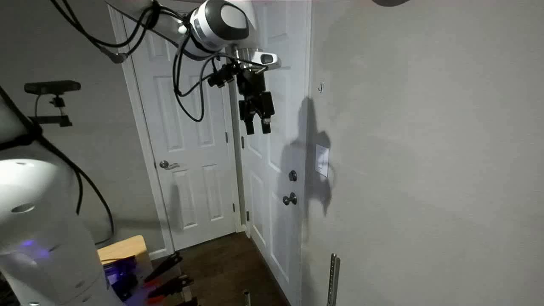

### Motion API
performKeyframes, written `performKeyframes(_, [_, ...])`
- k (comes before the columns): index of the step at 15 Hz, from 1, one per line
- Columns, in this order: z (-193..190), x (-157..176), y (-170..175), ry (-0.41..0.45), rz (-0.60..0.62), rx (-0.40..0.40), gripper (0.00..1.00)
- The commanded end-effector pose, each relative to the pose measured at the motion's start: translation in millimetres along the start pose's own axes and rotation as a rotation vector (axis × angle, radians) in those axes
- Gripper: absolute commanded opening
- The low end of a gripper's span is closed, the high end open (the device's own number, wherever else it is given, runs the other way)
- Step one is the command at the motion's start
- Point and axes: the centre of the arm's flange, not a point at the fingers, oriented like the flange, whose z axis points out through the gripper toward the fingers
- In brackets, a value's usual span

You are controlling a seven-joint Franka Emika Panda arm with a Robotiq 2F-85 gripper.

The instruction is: Switch off the light

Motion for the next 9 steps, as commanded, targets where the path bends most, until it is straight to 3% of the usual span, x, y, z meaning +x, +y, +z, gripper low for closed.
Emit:
performKeyframes(1, [0.0, 0.0, 0.1, 0.0, 0.0, 0.0, 1.0])
performKeyframes(9, [2.4, 1.4, -0.6, -0.003, 0.0, -0.003, 1.0])
